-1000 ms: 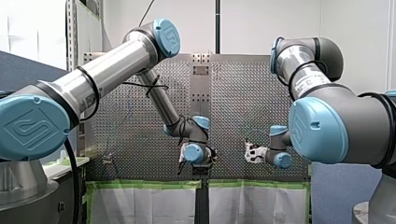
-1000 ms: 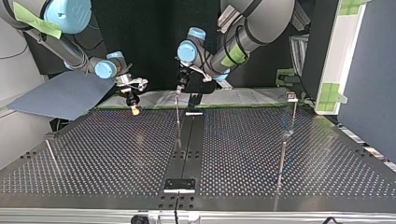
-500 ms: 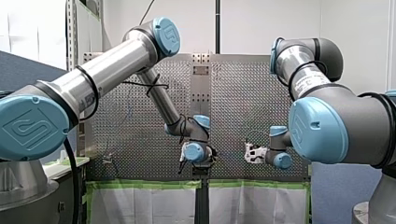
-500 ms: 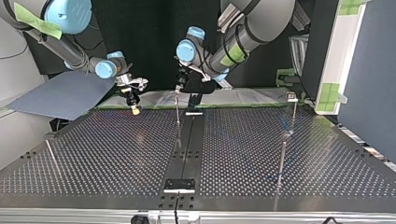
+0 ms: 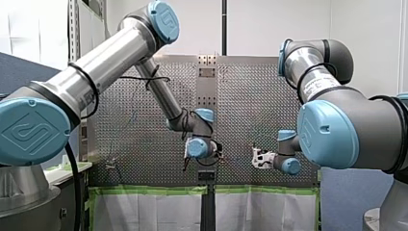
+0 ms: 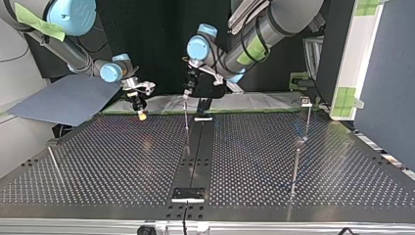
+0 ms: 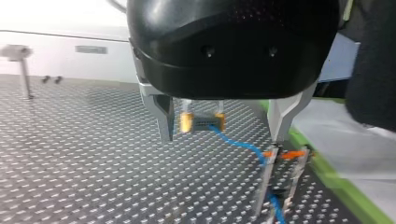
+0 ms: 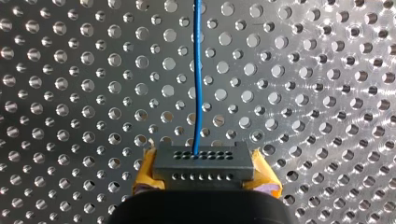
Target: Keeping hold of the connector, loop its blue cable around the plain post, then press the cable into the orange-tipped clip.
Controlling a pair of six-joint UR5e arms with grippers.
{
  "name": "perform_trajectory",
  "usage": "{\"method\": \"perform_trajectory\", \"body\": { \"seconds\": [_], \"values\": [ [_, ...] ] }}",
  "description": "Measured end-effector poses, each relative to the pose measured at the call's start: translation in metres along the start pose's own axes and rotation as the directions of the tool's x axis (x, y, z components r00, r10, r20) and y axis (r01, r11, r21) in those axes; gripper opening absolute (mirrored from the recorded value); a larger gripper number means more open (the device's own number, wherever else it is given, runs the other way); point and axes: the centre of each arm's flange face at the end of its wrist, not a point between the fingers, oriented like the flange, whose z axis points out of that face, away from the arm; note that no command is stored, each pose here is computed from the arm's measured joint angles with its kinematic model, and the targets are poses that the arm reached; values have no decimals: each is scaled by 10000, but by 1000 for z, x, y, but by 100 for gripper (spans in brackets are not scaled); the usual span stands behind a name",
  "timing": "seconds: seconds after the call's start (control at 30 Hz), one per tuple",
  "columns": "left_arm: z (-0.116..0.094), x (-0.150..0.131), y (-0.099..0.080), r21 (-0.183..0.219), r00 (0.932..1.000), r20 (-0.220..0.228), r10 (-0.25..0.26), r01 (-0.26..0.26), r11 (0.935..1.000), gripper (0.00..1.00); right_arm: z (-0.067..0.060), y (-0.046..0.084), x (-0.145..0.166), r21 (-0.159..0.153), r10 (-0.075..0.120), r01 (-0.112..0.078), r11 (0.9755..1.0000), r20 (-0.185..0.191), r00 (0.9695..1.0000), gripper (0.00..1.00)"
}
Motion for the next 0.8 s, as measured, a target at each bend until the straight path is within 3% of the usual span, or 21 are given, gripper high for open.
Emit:
{"method": "perform_trajectory", "body": {
  "seconds": [0.2,0.4,0.53,0.73,0.8],
  "values": [
    [-13,-16,9,-112,9987,338,-377,381,9992,100,0,-1,-1,17,-9,9,10000,8,10000,0],
    [-26,-34,19,-141,9907,866,-1050,1067,9942,100,0,-2,-1,25,-2,2,10000,-10,10000,0],
    [-37,-45,24,-146,9805,1238,-1525,1555,9877,100,0,-2,-1,28,4,-4,10000,1,10000,0],
    [-54,-62,32,-67,9573,1796,-2266,2316,9728,100,0,-3,-2,35,20,-20,10000,21,10000,0],
    [-59,-65,34,-33,9524,1854,-2418,2467,9691,100,0,-3,-2,30,24,-24,10000,23,10000,0]
  ]
}}
